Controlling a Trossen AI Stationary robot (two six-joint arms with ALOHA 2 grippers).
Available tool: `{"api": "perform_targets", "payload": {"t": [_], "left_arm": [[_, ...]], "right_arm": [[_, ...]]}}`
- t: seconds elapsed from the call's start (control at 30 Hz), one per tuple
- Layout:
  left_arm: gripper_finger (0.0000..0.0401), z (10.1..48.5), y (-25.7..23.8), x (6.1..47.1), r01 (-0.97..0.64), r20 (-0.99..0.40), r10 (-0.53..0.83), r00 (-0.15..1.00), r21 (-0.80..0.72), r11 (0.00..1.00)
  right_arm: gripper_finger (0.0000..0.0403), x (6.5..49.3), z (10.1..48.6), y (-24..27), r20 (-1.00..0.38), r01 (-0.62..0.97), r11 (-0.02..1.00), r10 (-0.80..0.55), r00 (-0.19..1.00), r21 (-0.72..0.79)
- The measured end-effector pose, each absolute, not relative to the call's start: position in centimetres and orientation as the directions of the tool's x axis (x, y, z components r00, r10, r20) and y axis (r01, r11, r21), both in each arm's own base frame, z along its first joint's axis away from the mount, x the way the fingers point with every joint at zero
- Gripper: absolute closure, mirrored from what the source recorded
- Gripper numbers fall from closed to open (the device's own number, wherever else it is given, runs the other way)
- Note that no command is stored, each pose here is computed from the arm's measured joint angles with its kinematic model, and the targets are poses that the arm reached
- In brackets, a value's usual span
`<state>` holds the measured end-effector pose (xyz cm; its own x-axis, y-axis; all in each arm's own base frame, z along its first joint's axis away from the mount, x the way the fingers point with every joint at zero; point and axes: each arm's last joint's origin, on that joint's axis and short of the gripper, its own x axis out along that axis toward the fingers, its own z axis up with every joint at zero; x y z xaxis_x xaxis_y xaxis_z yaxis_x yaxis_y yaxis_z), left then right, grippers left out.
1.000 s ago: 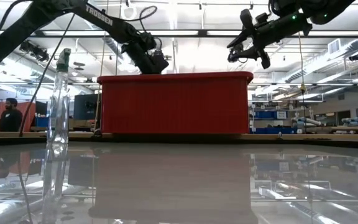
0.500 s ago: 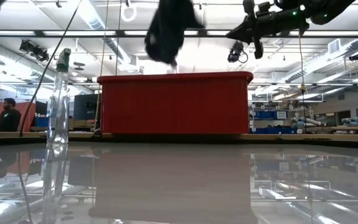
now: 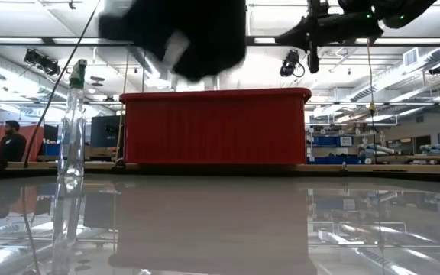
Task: Fold laundry
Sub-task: Fold the dark blue shorts
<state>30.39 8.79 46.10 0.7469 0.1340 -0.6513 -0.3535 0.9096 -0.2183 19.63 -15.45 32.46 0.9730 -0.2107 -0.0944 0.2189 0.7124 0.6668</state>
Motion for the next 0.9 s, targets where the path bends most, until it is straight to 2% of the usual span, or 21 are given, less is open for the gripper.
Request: {"api": "perform_targets", "payload": {"t": [0.07, 0.2, 0.33, 0.47, 0.73, 0.8, 0.9], "left_arm": [[0.0401, 42.8, 7.6, 32.3, -0.361, -0.702, 0.093, 0.706, -0.244, 0.900], [0.0400, 35.9, 6.1, 35.7, -0.406, -0.687, 0.042, 0.726, -0.379, 0.832], [0.0384, 31.9, 5.7, 37.2, -0.386, -0.589, -0.013, 0.808, -0.547, 0.743], [0.0346, 29.2, 5.4, 36.6, -0.429, -0.658, -0.021, 0.753, -0.515, 0.742], [0.0225, 23.4, 3.7, 34.5, -0.501, -0.808, -0.101, 0.581, -0.453, 0.737], [0.0204, 22.4, 3.6, 34.0, -0.527, -0.831, -0.081, 0.550, -0.421, 0.738], [0.0187, 21.6, 4.1, 33.7, -0.560, -0.845, -0.030, 0.534, -0.381, 0.736]], "right_arm": [[0.0392, 19.3, 31.8, -15.1, -0.179, 0.288, 0.691, -0.228, 0.957, 0.663], [0.0392, 18.5, 30.5, -14.2, -0.356, 0.443, 0.677, -0.275, 0.893, 0.588], [0.0392, 17.9, 30.0, -13.0, -0.445, 0.494, 0.663, -0.261, 0.857, 0.562], [0.0389, 17.6, 29.6, -11.5, -0.522, 0.519, 0.628, -0.203, 0.829, 0.580], [0.0368, 19.7, 27.8, -7.9, -0.671, 0.639, 0.510, -0.151, 0.726, 0.576], [0.0367, 20.7, 27.2, -7.1, -0.693, 0.668, 0.509, -0.178, 0.698, 0.542], [0.0369, 21.9, 25.4, -6.9, -0.750, 0.757, 0.506, -0.282, 0.598, 0.414]]}}
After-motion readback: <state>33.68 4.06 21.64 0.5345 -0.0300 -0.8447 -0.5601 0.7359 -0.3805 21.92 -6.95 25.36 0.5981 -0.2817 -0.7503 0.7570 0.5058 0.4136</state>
